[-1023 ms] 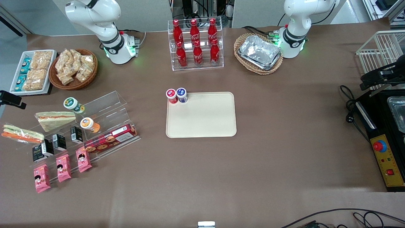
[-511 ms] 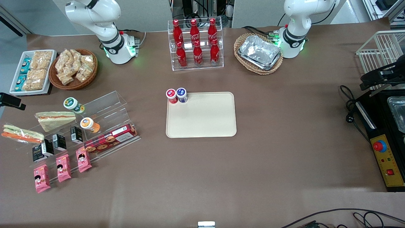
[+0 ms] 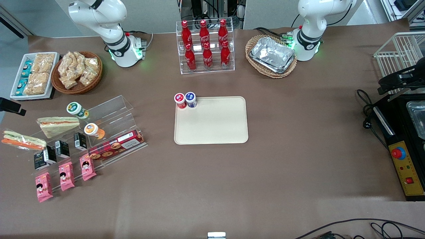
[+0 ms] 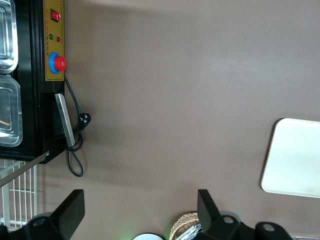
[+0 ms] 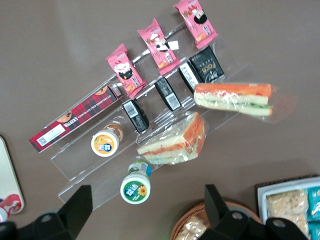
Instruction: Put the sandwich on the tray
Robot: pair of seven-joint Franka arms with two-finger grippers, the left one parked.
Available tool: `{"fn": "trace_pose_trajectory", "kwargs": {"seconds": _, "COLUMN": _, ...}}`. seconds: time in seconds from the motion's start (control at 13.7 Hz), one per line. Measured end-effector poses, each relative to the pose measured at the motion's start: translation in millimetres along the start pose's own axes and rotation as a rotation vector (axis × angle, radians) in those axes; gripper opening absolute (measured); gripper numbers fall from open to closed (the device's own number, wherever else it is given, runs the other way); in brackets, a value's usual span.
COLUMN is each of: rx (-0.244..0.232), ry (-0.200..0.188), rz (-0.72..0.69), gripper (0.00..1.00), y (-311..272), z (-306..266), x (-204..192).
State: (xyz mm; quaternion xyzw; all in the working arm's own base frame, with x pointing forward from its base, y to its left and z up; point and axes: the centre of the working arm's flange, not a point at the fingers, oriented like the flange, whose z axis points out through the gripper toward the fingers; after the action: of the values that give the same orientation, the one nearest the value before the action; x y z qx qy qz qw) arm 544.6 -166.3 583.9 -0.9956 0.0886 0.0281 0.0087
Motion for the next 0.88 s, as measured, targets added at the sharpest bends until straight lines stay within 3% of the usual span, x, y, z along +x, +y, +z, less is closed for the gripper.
{"fn": "trace_pose_trajectory", "kwargs": {"seconds": 0.66, "rx": 0.0, "ry": -0.022, "rz": 0.256, "gripper": 1.0, "y": 0, "z": 2, "x": -2}}
{"fn": "trace_pose_trajectory", "kwargs": {"seconds": 0.88, "rx": -0.002, "ry": -0.022, "rz": 0.475, "gripper": 1.0, "y": 9, "z": 3, "x": -3}}
